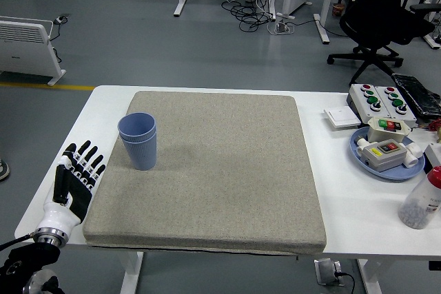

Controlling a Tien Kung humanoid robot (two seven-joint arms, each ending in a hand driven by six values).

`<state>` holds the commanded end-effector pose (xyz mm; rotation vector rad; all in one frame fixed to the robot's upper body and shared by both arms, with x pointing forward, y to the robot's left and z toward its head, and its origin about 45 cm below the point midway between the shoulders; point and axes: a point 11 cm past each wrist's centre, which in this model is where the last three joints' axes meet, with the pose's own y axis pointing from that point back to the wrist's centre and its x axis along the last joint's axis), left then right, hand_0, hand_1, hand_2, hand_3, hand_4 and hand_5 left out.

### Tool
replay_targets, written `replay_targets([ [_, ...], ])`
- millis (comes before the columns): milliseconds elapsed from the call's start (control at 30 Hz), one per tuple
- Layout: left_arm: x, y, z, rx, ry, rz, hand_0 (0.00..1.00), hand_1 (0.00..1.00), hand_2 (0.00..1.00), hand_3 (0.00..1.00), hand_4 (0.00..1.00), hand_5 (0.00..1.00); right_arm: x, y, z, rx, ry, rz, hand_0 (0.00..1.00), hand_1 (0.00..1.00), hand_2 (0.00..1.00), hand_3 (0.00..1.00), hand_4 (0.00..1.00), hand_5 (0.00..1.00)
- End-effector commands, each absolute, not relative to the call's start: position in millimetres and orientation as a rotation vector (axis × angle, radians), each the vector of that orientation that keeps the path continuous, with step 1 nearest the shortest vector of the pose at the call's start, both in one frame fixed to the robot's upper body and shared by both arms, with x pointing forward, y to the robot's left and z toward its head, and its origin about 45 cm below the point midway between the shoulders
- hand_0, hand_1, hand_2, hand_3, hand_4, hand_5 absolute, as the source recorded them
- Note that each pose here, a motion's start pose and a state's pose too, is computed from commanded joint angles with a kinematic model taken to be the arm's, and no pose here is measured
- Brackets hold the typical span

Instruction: Push cup pick cup insert cup

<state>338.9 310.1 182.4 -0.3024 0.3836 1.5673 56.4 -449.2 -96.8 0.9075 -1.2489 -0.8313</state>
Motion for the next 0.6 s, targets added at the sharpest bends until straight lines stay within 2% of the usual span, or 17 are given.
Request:
replay_targets([
  [600,344.1,312.5,188.1,-0.324,0.364,1.581,0.967,0.974,0.998,0.989,0.597,0.998,63.1,-449.1,-95.9,0.916,-1.264,-0.827,0.708,0.604,0.687,0.616,0.189,0.542],
])
